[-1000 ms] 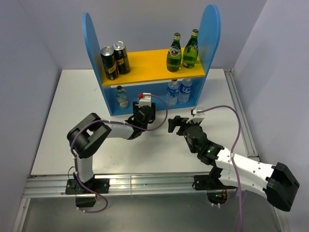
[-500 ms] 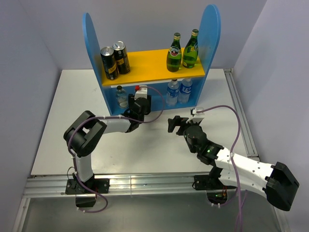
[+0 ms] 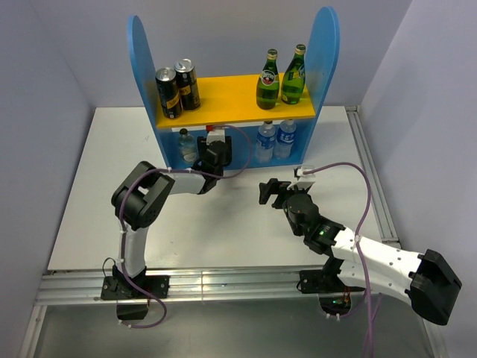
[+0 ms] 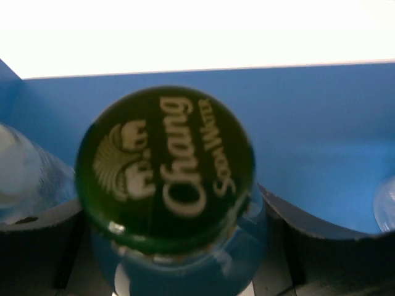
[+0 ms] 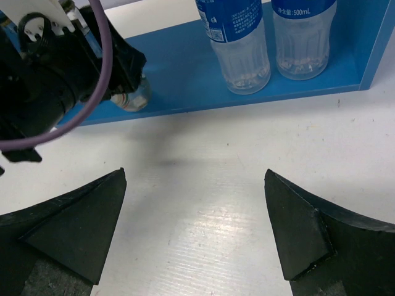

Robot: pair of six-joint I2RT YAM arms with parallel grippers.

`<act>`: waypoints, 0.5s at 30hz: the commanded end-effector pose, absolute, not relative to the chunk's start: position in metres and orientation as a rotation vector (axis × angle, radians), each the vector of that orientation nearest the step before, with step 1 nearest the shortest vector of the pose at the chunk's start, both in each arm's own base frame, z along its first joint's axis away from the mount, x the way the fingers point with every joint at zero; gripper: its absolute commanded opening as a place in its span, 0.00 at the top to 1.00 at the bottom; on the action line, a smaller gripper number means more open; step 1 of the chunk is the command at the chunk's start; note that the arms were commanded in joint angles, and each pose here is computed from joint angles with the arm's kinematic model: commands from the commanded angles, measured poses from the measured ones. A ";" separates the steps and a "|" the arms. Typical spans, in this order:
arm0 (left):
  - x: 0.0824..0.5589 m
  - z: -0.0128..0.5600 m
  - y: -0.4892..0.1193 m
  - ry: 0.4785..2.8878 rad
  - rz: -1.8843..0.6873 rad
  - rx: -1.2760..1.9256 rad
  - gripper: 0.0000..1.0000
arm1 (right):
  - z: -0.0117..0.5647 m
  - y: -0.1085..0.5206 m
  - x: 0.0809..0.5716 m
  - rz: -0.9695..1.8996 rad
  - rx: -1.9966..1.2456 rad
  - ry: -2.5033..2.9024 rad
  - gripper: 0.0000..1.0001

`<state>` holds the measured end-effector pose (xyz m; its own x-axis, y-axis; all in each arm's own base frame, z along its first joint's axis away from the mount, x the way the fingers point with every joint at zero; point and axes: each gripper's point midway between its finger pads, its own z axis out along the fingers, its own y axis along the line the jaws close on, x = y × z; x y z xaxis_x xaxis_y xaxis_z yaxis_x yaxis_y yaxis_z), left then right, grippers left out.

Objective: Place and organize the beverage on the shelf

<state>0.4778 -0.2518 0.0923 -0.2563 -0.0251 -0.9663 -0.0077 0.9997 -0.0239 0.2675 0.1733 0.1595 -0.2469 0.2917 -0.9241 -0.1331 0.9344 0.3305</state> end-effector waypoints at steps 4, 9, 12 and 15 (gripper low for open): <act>0.512 0.137 -0.239 1.687 -0.073 -0.143 0.46 | 0.180 0.177 0.273 0.422 0.139 1.723 0.00; 0.516 0.136 -0.230 1.668 -0.052 -0.178 0.44 | 0.180 0.178 0.273 0.424 0.138 1.721 0.00; 0.516 0.135 -0.230 1.667 -0.059 -0.175 0.24 | 0.179 0.178 0.273 0.423 0.138 1.723 0.00; 0.515 0.134 -0.232 1.679 -0.072 -0.170 0.01 | 0.179 0.178 0.273 0.423 0.135 1.725 0.00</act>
<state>0.4988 -0.2308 0.0948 -0.2162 -0.0679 -0.9740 -0.0576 0.9967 -0.0567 0.2681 0.1738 0.1600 -0.2442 0.2913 -0.9249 -0.1343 0.9345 0.3298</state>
